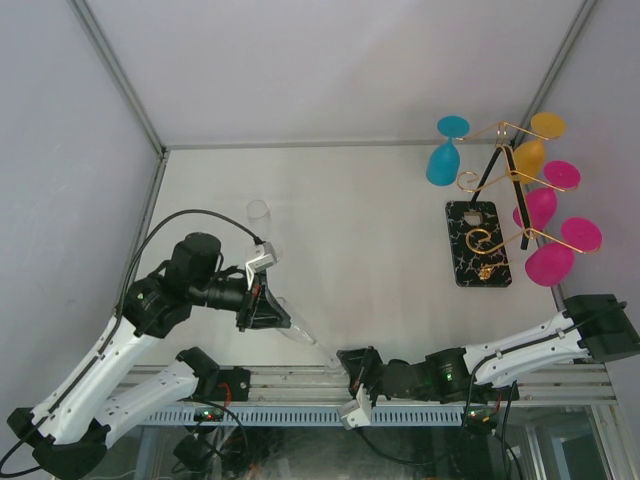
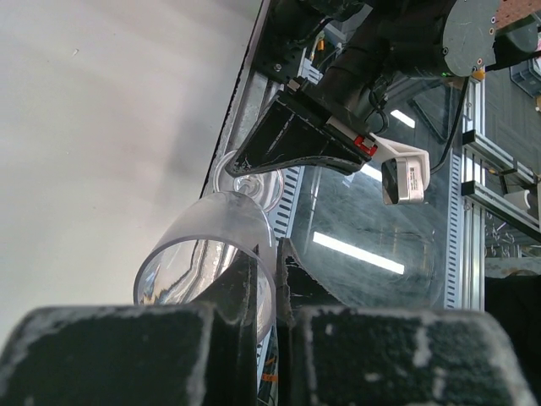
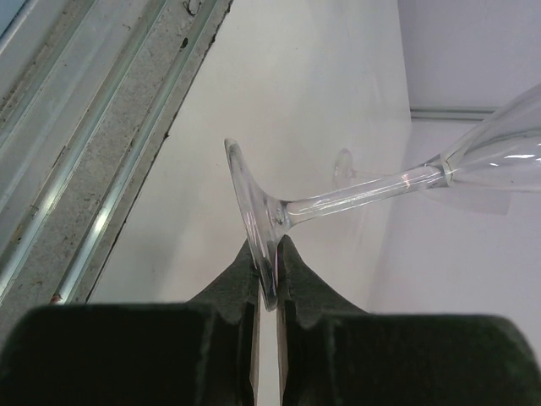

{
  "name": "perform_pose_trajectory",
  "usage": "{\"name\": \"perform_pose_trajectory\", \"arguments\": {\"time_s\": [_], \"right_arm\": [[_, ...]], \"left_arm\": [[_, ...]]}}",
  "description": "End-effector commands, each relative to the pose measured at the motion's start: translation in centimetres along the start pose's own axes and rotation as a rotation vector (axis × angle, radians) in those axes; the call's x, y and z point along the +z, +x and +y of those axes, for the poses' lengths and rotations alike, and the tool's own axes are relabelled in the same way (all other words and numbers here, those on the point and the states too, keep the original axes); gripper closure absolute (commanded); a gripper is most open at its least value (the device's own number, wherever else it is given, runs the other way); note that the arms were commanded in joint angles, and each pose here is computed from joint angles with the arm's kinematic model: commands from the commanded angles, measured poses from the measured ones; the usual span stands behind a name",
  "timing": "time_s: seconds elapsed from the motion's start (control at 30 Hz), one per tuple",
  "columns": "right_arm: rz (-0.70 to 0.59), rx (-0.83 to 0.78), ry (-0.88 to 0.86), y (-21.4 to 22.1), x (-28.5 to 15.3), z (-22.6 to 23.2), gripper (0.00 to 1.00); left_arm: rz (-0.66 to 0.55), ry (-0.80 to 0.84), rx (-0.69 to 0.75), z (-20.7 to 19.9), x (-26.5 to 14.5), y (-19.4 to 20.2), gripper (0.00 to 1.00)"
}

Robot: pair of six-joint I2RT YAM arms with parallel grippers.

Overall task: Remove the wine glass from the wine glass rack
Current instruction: Place the wine glass at the center of the board.

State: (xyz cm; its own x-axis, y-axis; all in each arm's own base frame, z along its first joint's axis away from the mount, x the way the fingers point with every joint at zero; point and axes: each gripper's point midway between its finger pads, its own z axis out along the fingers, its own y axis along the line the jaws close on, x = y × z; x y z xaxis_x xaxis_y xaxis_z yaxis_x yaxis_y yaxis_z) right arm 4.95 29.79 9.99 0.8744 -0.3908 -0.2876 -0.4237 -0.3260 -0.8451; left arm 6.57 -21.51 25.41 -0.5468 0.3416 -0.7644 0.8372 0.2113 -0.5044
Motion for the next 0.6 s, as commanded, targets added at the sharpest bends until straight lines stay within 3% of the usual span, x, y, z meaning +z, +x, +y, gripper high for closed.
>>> {"name": "perform_pose_trajectory", "arguments": {"time_s": [0.0, 0.13, 0.17, 0.23, 0.3, 0.57], "right_arm": [[0.007, 0.172, 0.173, -0.2, -0.6, -4.0, 0.99], [0.013, 0.188, 0.184, -0.1, -0.7, -4.1, 0.93], [0.018, 0.196, 0.197, 0.0, -0.7, -4.4, 0.88], [0.027, 0.213, 0.212, 0.2, -0.8, -4.6, 0.69], [0.038, 0.229, 0.233, 0.5, -0.9, -4.9, 0.60], [0.062, 0.341, 0.301, 1.0, -2.0, -5.3, 0.55]], "left_arm": [[-0.047, 0.001, 0.068, -1.2, -0.9, -1.6, 1.00], [-0.048, -0.056, 0.043, -0.3, -0.9, -1.8, 1.00], [-0.038, -0.101, 0.023, 0.5, -0.9, -1.7, 1.00], [-0.014, -0.192, -0.009, 2.3, -0.8, -1.4, 1.00], [0.000, -0.246, -0.039, 3.6, -0.6, -1.3, 1.00], [-0.037, -0.428, -0.042, 5.1, -2.1, -3.4, 1.00]]}}
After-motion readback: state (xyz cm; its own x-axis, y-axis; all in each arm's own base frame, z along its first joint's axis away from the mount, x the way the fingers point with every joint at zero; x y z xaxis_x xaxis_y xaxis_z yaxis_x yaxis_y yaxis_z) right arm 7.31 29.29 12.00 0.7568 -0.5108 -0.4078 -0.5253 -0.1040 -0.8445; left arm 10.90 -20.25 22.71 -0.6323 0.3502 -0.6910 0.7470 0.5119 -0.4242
